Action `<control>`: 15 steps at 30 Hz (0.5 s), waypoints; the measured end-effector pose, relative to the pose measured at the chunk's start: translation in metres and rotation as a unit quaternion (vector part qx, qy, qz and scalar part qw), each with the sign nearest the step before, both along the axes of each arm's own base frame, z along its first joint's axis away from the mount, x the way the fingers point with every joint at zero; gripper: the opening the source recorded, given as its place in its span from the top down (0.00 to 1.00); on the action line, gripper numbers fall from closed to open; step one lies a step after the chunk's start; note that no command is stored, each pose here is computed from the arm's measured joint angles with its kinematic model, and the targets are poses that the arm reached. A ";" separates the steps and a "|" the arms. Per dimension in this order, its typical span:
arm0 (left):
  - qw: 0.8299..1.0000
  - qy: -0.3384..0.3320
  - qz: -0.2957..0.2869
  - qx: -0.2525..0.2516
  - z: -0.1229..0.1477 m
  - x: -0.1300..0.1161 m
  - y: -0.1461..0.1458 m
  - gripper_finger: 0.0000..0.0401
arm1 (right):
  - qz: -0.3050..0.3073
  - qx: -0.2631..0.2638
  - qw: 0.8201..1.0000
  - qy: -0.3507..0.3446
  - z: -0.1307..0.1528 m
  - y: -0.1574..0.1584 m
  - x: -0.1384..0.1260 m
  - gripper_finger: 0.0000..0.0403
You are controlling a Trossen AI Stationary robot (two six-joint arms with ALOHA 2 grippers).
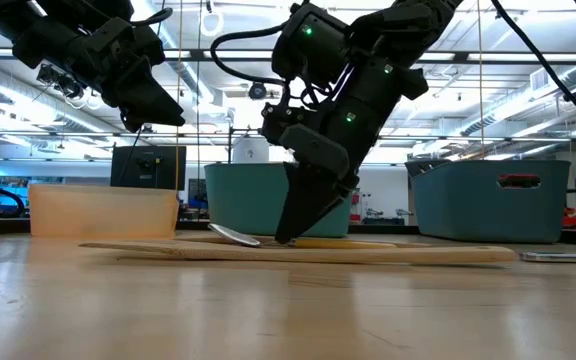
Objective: Pick & Place Kitchen Items
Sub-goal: Put the yellow spoon into the orange bin
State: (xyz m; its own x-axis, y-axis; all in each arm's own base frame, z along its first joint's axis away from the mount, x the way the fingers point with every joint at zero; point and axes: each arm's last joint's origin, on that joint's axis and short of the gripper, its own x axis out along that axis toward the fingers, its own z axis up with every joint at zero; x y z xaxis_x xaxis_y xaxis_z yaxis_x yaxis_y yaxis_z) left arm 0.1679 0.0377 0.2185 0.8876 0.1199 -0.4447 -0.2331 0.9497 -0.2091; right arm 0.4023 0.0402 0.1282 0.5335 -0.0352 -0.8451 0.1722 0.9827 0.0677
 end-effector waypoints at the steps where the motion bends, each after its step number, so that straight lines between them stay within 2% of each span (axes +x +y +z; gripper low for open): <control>1: 1.000 0.000 0.000 0.000 0.000 0.000 0.000 0.70 | 0.000 0.000 1.000 0.001 0.000 0.000 0.000 0.66; 15: 1.000 0.000 0.000 0.000 0.000 0.000 0.000 0.70 | -0.005 -0.004 1.000 0.004 -0.005 0.004 0.000 0.66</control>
State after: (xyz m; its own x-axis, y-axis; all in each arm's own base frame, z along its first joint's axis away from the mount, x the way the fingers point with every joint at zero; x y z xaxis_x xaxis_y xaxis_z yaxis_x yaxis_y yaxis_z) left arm 0.1679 0.0377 0.2184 0.8874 0.1199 -0.4451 -0.2331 0.9497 -0.2090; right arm 0.4023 0.0441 0.1234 0.5262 -0.0470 -0.8491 0.1825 0.9815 0.0588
